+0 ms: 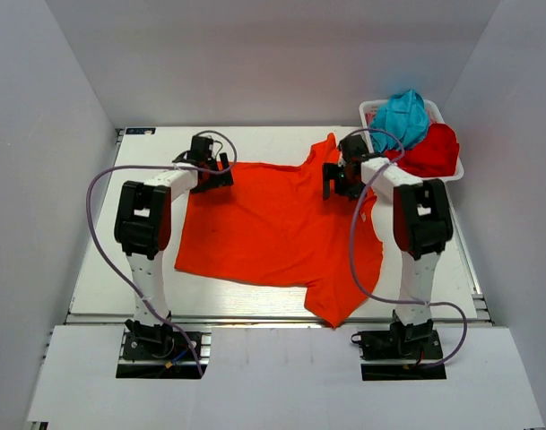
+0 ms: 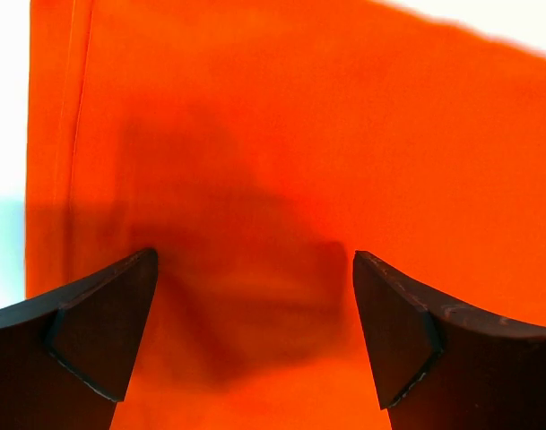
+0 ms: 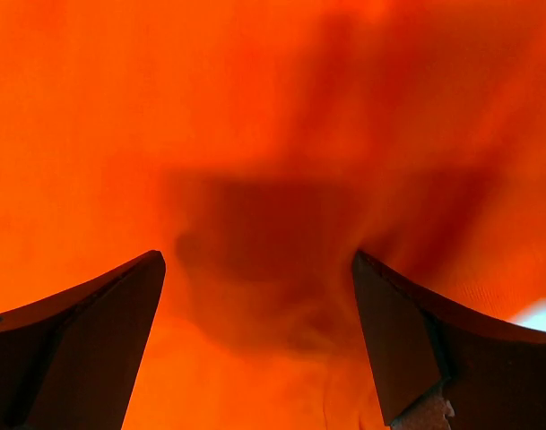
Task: Fold and stack the t-shirts
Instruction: Flatten out the tshirt
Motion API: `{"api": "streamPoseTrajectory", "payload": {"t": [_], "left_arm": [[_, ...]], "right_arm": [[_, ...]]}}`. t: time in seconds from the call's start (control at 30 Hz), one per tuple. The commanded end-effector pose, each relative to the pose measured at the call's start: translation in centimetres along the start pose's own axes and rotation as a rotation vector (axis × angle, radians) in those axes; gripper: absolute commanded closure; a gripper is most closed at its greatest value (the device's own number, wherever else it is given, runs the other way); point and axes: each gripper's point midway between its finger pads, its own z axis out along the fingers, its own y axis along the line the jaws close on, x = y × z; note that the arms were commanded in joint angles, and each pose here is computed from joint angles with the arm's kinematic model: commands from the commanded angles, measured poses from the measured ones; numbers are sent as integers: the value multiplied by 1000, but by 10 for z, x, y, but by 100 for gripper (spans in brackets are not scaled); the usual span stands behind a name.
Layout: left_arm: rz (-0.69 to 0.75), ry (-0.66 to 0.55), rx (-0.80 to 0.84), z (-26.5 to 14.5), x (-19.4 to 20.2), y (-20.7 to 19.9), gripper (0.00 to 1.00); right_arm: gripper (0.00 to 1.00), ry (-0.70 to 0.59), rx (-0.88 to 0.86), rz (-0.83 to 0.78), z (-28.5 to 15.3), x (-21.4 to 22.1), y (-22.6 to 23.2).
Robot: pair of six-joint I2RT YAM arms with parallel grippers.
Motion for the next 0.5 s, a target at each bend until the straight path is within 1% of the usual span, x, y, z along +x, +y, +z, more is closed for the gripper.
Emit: {"api": "streamPoseTrajectory", "payload": {"t": [0.0,0.03,0.1,0.13,0.17,0.2,0.23,0.27,0.3,0.33,0.37,0.4,0.47], "left_arm": [[-12,56,-42,11,1,8,0],[-21,55,-48,16,-4,12,0],[-42,127,-42,32,10,22,0],[-53,125,-20,35,3,20,0],[-70,140,-38,46,6,33,0],[-81,168,-38,48,10,37,0],[-88,151,-37,51,-3,38,0],[-105,148,-47,55,-8,48,0],[-113,155,-55,63,-12,52,0],[-122,155,-44,66,-17,53,0],[-122,145,-41,70,-22,52,0],[-133,124,-30,69,-38,53,0],[-130,123,-19,76,-45,57,0]], "right_arm": [[10,-4,-49,12,7,-28,13],[10,25,-44,12,18,-22,14],[10,45,-36,23,27,-25,12],[10,42,-42,22,34,-32,14],[10,44,-44,25,36,-34,15],[10,64,-44,25,47,-34,15],[10,67,-57,22,50,-36,17],[10,14,-74,13,45,-60,24],[10,38,-74,15,61,-54,23],[10,30,-90,8,64,-57,26],[10,-23,-110,-9,62,-77,33],[10,-20,-116,-5,72,-77,30],[10,-60,-141,-40,68,-94,36]]}}
